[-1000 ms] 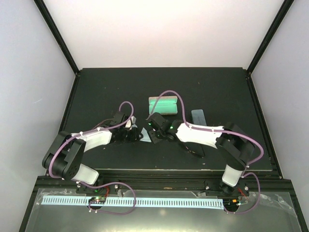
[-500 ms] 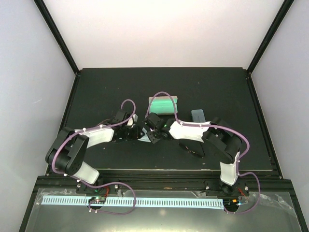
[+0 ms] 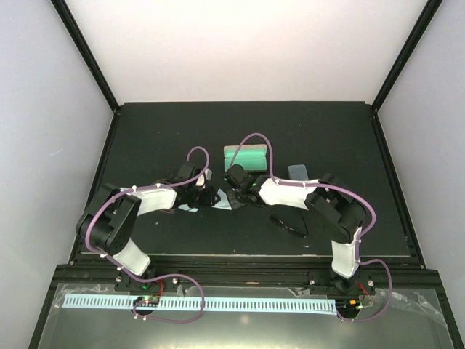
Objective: Organize the sunglasses
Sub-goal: Adjust the glasses cleaning cloth at the center of the board.
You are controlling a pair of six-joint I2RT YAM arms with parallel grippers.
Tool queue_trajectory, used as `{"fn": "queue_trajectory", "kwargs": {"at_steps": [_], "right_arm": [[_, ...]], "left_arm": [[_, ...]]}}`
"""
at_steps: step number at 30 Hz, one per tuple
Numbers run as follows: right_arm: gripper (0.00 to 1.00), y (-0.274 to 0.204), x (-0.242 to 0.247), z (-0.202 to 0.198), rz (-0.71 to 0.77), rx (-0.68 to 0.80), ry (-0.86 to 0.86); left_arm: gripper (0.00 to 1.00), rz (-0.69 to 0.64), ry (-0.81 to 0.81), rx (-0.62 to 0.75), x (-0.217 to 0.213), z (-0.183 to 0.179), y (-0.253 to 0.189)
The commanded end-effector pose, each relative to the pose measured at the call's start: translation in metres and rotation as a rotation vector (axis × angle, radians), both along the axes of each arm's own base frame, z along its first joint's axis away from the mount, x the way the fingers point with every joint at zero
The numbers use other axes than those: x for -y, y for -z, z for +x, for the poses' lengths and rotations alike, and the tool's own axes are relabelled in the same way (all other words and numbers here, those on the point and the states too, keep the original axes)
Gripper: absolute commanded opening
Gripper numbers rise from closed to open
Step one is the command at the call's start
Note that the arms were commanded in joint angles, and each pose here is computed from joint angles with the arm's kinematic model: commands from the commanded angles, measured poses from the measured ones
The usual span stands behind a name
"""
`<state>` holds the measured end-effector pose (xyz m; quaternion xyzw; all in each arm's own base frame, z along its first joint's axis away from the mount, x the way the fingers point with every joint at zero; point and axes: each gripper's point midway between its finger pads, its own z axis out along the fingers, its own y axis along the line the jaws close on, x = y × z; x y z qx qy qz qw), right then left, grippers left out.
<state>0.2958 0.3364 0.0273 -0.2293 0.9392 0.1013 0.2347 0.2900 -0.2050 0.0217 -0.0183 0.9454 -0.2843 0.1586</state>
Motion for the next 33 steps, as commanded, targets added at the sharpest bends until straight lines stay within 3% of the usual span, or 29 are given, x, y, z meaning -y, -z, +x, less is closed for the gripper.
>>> {"fn": "queue_trajectory", "kwargs": {"at_steps": [1,11,16,19,23,33], "right_arm": [[0.01,0.0,0.005,0.007,0.07,-0.02,0.115],[0.01,-0.002,0.011,0.007,0.188,-0.083,0.296],[0.01,-0.001,0.009,0.006,0.222,-0.114,0.328],[0.01,-0.001,0.003,0.003,0.248,-0.14,0.315],[0.01,-0.004,0.001,0.002,0.258,-0.144,0.304],[0.01,-0.059,0.024,0.002,0.218,-0.002,0.245]], "left_arm": [[0.23,0.068,-0.002,-0.116,-0.007,-0.022,0.028],[0.32,0.067,0.0,-0.106,-0.004,-0.022,0.024],[0.33,0.069,0.02,-0.171,0.002,-0.028,0.036],[0.26,0.069,0.017,-0.187,0.004,-0.028,0.04],[0.03,0.078,0.01,-0.177,0.004,-0.026,0.038],[0.02,-0.035,0.061,-0.03,0.015,-0.029,-0.039]]}}
